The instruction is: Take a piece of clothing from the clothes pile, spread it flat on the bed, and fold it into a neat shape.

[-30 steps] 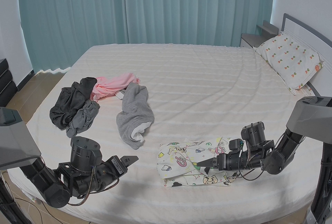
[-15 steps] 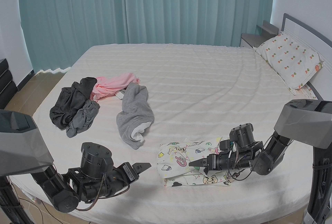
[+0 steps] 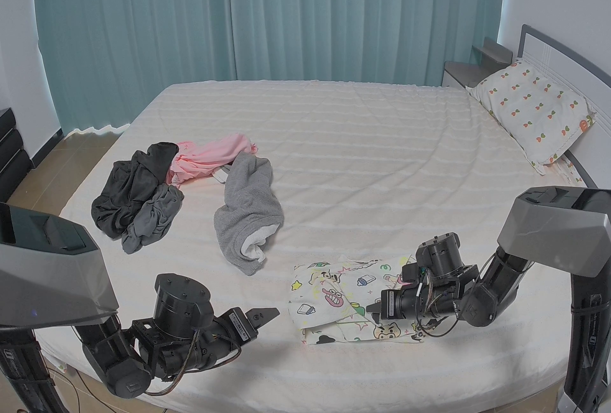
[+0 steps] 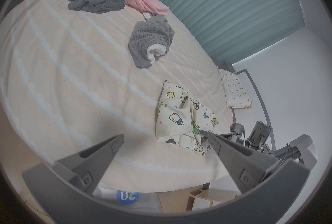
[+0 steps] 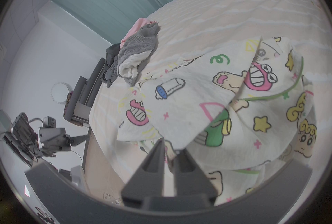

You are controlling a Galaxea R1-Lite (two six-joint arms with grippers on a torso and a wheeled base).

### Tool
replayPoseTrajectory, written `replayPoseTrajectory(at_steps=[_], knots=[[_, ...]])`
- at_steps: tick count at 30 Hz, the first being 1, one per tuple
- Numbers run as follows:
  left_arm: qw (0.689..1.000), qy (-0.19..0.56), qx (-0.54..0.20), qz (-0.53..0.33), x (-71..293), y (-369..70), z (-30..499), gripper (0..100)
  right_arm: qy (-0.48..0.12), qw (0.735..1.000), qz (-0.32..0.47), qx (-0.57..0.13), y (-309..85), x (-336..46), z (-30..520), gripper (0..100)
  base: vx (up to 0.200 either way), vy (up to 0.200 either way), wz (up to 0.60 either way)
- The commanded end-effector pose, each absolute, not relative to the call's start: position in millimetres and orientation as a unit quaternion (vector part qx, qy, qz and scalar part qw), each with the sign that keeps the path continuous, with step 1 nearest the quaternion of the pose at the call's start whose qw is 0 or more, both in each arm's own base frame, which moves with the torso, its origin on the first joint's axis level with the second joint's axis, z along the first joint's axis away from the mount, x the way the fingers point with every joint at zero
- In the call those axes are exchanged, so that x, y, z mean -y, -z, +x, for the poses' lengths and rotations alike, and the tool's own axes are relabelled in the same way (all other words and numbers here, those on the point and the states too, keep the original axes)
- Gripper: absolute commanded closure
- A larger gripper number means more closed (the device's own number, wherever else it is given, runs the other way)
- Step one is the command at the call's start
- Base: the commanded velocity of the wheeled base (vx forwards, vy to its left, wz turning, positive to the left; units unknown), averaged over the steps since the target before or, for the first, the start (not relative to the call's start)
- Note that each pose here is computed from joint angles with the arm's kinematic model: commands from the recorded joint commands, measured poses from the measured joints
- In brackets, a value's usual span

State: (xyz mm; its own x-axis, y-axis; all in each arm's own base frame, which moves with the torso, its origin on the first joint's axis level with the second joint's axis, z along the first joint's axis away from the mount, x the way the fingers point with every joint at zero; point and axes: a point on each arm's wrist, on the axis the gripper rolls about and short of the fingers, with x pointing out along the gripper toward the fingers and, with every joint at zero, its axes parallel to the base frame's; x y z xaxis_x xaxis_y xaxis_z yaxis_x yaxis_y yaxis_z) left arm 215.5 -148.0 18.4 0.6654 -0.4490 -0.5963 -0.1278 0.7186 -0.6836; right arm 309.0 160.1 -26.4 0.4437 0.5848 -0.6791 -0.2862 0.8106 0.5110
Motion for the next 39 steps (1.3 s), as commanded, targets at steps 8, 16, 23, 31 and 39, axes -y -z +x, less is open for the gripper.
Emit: replayPoseTrajectory(at_steps=[8,16,23,31,39], knots=[[0.838,0.092,-0.399,-0.361,147,-17,215,0,-0.273,0.836,0.167,-0.445,-2,-119,292,100,0.000,0.000,0.00],[0.838,0.091,-0.398,-0.362,147,-17,215,0,-0.283,0.825,0.150,-0.465,-5,-87,290,100,0.000,0.000,0.00],[0.844,0.079,-0.391,-0.359,147,-16,216,0,-0.288,0.811,0.109,-0.497,-3,-63,288,100,0.000,0.000,0.00],[0.844,0.078,-0.390,-0.359,146,-16,216,0,-0.292,0.793,0.088,-0.527,2,-55,284,100,0.000,0.000,0.00],[0.844,0.077,-0.391,-0.359,146,-16,216,0,-0.297,0.802,0.095,-0.509,-10,-54,293,100,0.000,0.000,0.00]])
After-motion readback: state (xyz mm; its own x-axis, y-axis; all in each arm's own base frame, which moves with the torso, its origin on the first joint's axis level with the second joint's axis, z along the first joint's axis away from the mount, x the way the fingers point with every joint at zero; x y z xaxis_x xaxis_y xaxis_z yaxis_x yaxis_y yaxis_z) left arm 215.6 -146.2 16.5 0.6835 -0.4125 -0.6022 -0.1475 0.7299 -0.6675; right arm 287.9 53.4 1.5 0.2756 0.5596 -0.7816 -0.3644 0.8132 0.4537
